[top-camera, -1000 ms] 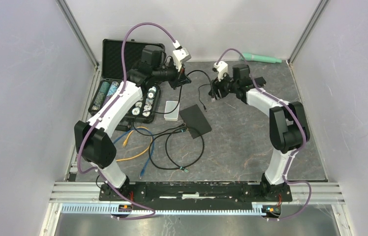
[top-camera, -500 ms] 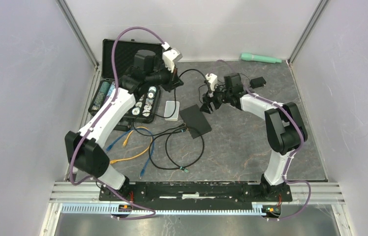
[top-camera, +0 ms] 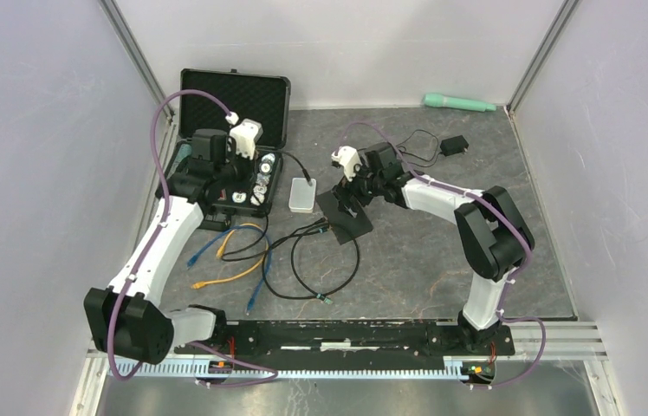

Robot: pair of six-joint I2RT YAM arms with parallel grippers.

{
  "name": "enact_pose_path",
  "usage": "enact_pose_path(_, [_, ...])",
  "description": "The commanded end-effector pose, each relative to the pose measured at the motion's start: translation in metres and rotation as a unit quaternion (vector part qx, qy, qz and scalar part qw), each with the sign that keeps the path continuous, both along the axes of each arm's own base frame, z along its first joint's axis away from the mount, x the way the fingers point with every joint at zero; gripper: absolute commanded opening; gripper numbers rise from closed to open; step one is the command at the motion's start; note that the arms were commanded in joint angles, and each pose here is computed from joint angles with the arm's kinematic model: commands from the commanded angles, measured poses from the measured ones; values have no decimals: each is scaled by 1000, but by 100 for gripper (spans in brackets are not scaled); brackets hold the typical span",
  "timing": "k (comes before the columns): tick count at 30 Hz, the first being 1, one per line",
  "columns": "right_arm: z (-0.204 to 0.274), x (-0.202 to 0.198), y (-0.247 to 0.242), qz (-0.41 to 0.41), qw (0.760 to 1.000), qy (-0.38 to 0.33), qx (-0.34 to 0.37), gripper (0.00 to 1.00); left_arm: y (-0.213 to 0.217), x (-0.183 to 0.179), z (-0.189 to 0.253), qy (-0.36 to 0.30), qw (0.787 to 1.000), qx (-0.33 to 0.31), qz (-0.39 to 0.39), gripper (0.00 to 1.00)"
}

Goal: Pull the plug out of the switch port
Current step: Place the connector at the center of the board.

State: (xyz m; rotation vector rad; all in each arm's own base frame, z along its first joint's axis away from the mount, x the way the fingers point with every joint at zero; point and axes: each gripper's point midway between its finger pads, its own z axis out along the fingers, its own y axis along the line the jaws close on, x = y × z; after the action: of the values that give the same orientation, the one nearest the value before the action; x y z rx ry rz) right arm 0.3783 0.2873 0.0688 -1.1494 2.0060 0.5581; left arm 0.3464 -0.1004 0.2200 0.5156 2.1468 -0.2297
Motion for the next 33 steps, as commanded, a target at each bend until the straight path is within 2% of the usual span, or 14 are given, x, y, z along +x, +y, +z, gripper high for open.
enact_pose_path(1, [26, 6, 8, -22, 998, -64, -14, 93, 42, -7, -13, 5, 995, 79, 52, 21])
enact_pose_path(3, [27, 5, 13, -28, 998, -59, -3, 93, 53, -9, -17, 16, 994, 83, 74, 27])
enact_pose_path(6, [25, -2, 21, -28, 999, -41, 11, 94, 69, -9, -25, 25, 988, 113, 99, 49])
enact_pose_path(9, [26, -5, 30, -25, 998, -49, 17, 95, 78, -9, -32, 34, 984, 138, 103, 63])
enact_pose_path(11, [22, -9, 33, -21, 998, -50, 11, 96, 76, -9, -31, 34, 986, 134, 98, 84])
enact_pose_path(13, [19, -9, 36, -21, 998, -52, 5, 96, 73, -6, -25, 26, 987, 125, 98, 98])
enact_pose_path(18, [3, -10, 38, -17, 999, -43, -15, 96, 59, 5, 8, -24, 992, 84, 86, 100])
enact_pose_path(24, [-16, -13, 30, -20, 998, -34, -40, 96, 12, 11, 41, -76, 997, -5, -11, 100])
enact_pose_path(28, [-28, -17, 11, -37, 996, -33, -76, 95, -32, 5, 20, -24, 993, -67, -95, 96])
enact_pose_path(33, [-33, -19, -20, -72, 993, -27, -86, 93, -74, 6, -26, 39, 987, -94, -123, 92])
